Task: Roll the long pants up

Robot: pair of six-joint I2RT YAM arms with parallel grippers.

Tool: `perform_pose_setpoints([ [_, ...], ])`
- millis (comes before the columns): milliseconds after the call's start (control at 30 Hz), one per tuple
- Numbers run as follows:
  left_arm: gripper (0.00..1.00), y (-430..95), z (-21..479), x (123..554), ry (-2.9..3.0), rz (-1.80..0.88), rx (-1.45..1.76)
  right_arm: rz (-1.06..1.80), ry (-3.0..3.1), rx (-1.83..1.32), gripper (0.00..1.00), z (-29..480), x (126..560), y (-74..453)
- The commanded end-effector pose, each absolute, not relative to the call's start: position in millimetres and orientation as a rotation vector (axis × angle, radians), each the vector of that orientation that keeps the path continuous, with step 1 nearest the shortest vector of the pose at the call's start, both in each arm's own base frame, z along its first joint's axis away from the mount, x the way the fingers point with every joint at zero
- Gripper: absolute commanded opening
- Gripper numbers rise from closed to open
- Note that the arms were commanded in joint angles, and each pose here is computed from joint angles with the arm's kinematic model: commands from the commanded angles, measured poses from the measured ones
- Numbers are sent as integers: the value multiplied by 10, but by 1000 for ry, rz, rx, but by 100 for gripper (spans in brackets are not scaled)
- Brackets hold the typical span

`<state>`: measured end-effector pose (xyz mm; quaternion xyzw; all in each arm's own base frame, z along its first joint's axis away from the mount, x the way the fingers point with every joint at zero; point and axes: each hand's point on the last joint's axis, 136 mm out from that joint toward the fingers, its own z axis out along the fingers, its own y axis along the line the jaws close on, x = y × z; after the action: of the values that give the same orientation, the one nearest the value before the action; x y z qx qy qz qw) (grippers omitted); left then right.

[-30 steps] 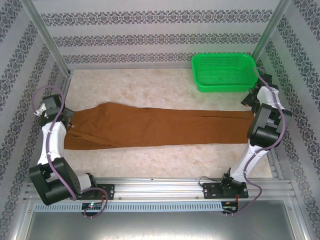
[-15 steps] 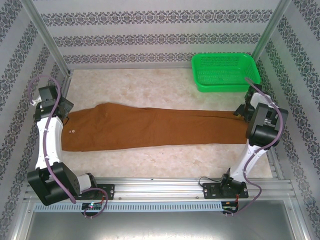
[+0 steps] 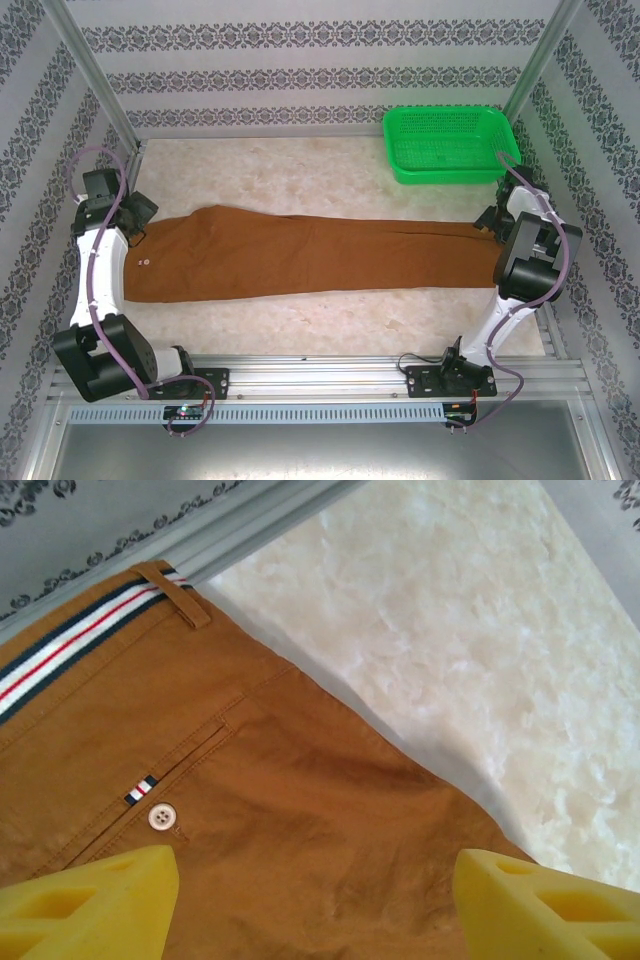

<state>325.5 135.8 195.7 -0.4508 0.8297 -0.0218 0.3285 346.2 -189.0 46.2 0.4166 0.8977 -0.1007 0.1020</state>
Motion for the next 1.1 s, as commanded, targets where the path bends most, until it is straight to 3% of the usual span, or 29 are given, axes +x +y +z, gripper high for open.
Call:
perform_pose_setpoints([
  [0, 72, 1325, 1975, 3381, 2181, -79, -1136, -345, 2669, 1244, 91, 449, 3297, -1936],
  [100, 70, 1309, 1943, 3440, 2195, -88, -1133, -337, 2679, 1252, 90, 373, 3292, -1927],
  [200, 69, 1291, 1907, 3463, 2208, -95, -1133, -312, 2688, 1251, 78, 296, 3316, -1895],
  [233, 69, 1284, 1892, 3463, 2212, -94, -1136, -313, 2686, 1254, 44, 285, 3314, -1898],
  [267, 68, 1285, 1881, 3460, 2213, -95, -1140, -332, 2675, 1259, 0, 302, 3312, -1922],
  [667, 65, 1241, 1747, 3581, 2234, -106, -1139, -530, 2442, 1240, 0, 1106, 3335, -2208],
  [933, 64, 1201, 1614, 3619, 2267, -95, -1137, -659, 2484, 1278, 0, 838, 3430, -2351],
  [967, 64, 1195, 1590, 3616, 2274, -96, -1137, -703, 2484, 1288, 1, 811, 3419, -2379],
  [1000, 64, 1184, 1574, 3609, 2279, -95, -1136, -756, 2483, 1314, 20, 796, 3370, -2409],
  [1033, 64, 1170, 1563, 3612, 2280, -101, -1130, -759, 2487, 1309, 63, 776, 3374, -2412],
  [1067, 64, 1149, 1535, 3602, 2281, -106, -1130, -780, 2481, 1307, 97, 779, 3363, -2420],
])
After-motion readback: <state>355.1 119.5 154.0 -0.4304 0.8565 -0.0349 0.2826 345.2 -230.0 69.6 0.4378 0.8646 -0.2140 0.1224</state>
